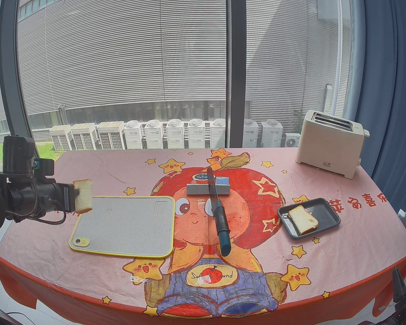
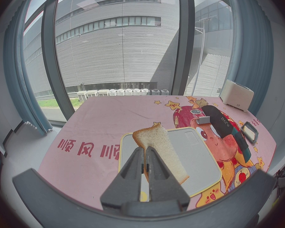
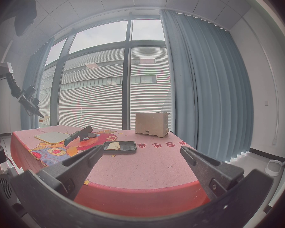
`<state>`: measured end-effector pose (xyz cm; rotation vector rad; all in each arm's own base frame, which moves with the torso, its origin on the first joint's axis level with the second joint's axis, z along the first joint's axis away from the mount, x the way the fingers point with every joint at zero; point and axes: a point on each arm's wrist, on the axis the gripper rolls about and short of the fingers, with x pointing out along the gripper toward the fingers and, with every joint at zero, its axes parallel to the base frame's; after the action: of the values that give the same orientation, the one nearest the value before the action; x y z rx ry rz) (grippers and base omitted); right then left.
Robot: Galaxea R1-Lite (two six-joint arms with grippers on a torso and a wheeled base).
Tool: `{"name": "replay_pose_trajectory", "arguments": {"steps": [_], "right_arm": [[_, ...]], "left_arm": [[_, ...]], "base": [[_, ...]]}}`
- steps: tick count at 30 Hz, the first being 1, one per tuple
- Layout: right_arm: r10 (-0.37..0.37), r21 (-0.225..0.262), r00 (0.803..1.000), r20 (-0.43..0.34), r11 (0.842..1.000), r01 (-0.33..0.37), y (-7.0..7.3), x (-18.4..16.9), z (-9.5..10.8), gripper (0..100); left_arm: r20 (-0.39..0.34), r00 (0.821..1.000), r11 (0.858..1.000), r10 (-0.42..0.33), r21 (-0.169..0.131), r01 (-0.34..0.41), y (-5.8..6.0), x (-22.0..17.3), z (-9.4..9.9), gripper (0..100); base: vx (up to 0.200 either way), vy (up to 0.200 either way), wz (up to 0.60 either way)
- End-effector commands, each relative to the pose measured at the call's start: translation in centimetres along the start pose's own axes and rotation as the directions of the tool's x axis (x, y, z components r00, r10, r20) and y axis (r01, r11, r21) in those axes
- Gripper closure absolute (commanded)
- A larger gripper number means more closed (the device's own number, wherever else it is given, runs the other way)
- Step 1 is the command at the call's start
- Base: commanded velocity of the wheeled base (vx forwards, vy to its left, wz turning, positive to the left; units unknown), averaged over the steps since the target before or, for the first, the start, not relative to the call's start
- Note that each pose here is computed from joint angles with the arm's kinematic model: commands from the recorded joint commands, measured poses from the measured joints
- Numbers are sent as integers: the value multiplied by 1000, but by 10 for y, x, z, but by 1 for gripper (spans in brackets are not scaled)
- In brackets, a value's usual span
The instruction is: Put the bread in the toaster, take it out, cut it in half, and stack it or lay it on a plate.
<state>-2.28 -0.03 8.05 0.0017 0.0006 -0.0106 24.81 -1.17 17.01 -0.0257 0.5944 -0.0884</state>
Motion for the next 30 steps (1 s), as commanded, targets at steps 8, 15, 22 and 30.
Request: {"name": "replay_pose_trajectory", "arguments": {"steps": [8,15,22,30], "right_arm": [[0,0,1000,-1,1000,0,0,0,-5,0],[0,0,1000,-1,1000,0,0,0,-5,0],[0,0,1000,-1,1000,0,0,0,-5,0],[0,0,1000,-1,1000,0,0,0,-5,0]], "left_arm": [[30,1000,1000,1,-9,0,0,-1,-1,100],[31,999,1000,-14,-25,15,-1,-2,-1,100],[24,1000,1000,-16,-24,16,-1,-1,-3,100],[41,999,999,-9,-30,10,0,-1,-2,100]], "base": [[0,0,0],[0,0,0],[0,0,0],[0,0,0]]}}
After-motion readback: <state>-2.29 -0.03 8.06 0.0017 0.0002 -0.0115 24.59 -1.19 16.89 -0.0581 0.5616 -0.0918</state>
